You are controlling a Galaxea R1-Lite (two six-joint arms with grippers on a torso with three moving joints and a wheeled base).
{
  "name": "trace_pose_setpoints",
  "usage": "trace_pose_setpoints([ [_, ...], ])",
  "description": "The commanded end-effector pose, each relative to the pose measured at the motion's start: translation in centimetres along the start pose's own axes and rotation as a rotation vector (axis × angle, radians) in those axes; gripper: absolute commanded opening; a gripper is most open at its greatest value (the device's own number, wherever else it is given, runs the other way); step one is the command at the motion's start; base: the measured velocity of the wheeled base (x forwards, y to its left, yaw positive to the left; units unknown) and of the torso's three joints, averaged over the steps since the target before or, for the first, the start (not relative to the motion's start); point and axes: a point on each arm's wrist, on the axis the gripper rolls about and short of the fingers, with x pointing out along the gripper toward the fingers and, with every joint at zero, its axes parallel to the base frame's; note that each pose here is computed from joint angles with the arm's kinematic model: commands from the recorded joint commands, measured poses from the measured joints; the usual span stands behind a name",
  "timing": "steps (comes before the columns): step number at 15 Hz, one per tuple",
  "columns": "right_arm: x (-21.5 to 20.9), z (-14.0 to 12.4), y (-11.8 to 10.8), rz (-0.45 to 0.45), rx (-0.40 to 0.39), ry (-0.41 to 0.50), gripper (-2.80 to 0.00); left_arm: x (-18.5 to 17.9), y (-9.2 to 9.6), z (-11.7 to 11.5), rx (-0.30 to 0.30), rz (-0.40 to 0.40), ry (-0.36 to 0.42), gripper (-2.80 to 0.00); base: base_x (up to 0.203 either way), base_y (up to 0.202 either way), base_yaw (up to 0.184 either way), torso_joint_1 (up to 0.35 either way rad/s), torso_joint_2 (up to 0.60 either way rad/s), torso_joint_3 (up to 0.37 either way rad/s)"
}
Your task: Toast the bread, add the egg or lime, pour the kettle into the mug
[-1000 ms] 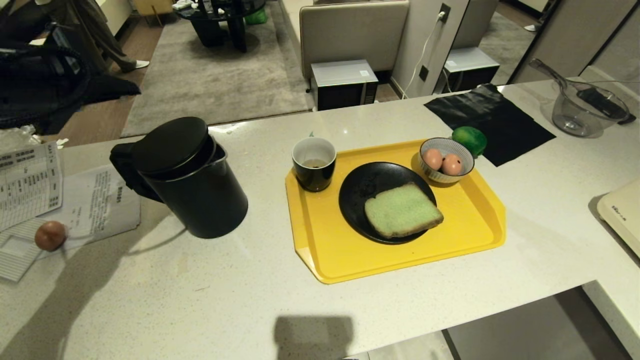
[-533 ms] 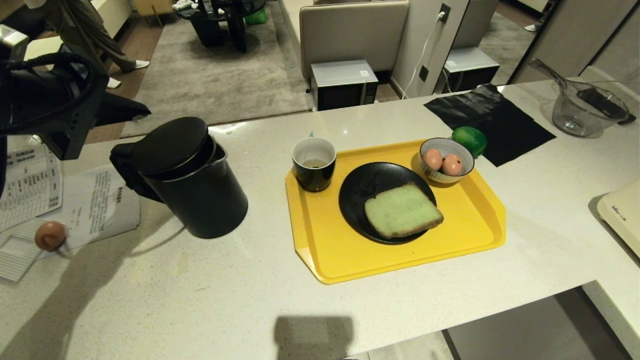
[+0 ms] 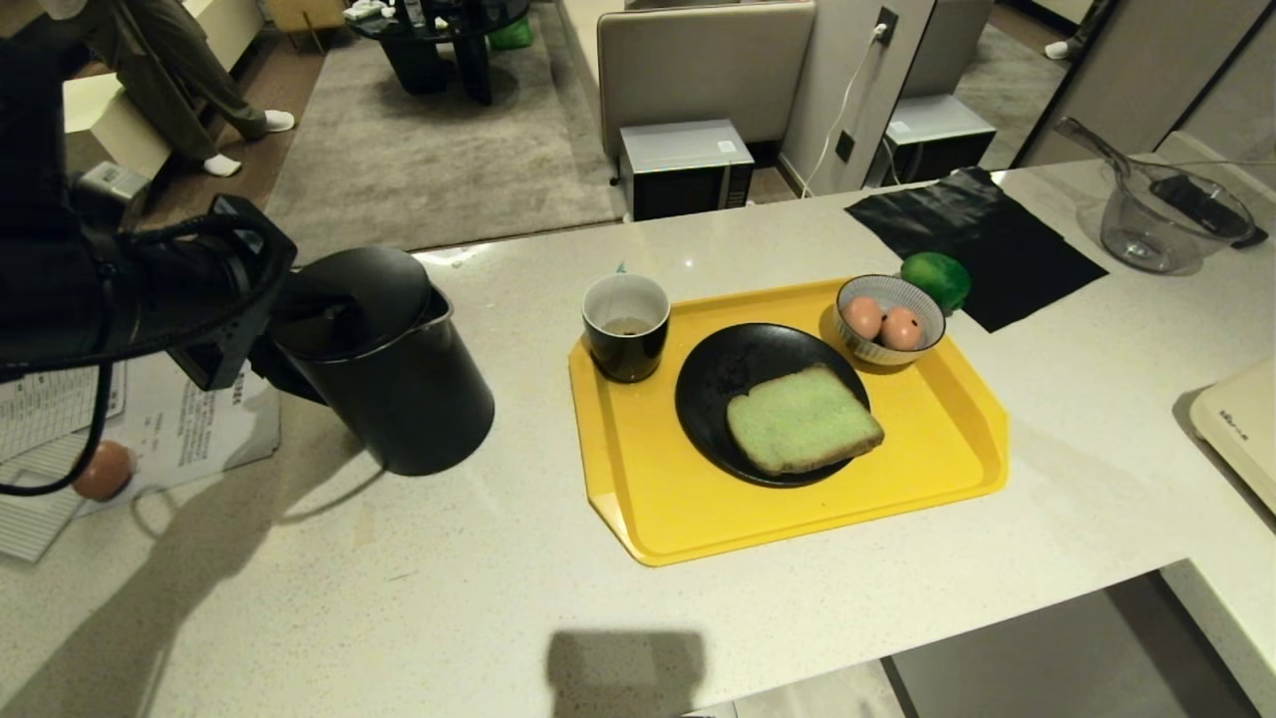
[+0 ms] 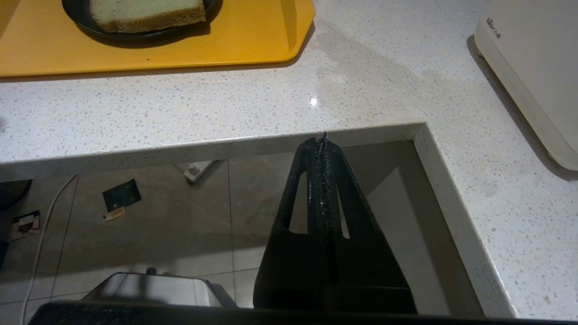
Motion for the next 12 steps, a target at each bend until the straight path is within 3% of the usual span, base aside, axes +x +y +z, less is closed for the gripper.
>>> trace_pose_setpoints([
  [1,0.2,-0.7,0.0,0.002,0.0,0.024,-2.8,1.9,1.3,-1.0,-0.002,0.0,0.01,-2.8,0.0,0.0,0.0,0.0,0.0,0.0],
  [5,0.1,-0.7,0.0,0.002,0.0,0.023,-2.8,2.5,1.6,-1.6,-0.001,-0.005,0.008,-2.8,0.0,0.0,0.0,0.0,0.0,0.0],
  [8,0.1,-0.7,0.0,0.002,0.0,0.023,-2.8,1.9,0.7,-1.1,0.009,-0.027,-0.032,-2.8,0.0,0.0,0.0,0.0,0.0,0.0],
  [10,0.2,-0.7,0.0,0.002,0.0,0.025,-2.8,0.8,-0.9,0.0,0.022,-0.089,-0.098,-2.8,0.0,0.0,0.0,0.0,0.0,0.0],
  [11,0.2,-0.7,0.0,0.002,0.0,0.024,-2.8,-0.1,-2.0,0.7,0.049,-0.127,-0.142,-2.8,0.0,0.0,0.0,0.0,0.0,0.0],
  [12,0.2,-0.7,0.0,0.002,0.0,0.024,-2.8,-1.0,-2.9,1.3,0.119,-0.156,-0.183,-2.8,0.0,0.0,0.0,0.0,0.0,0.0],
])
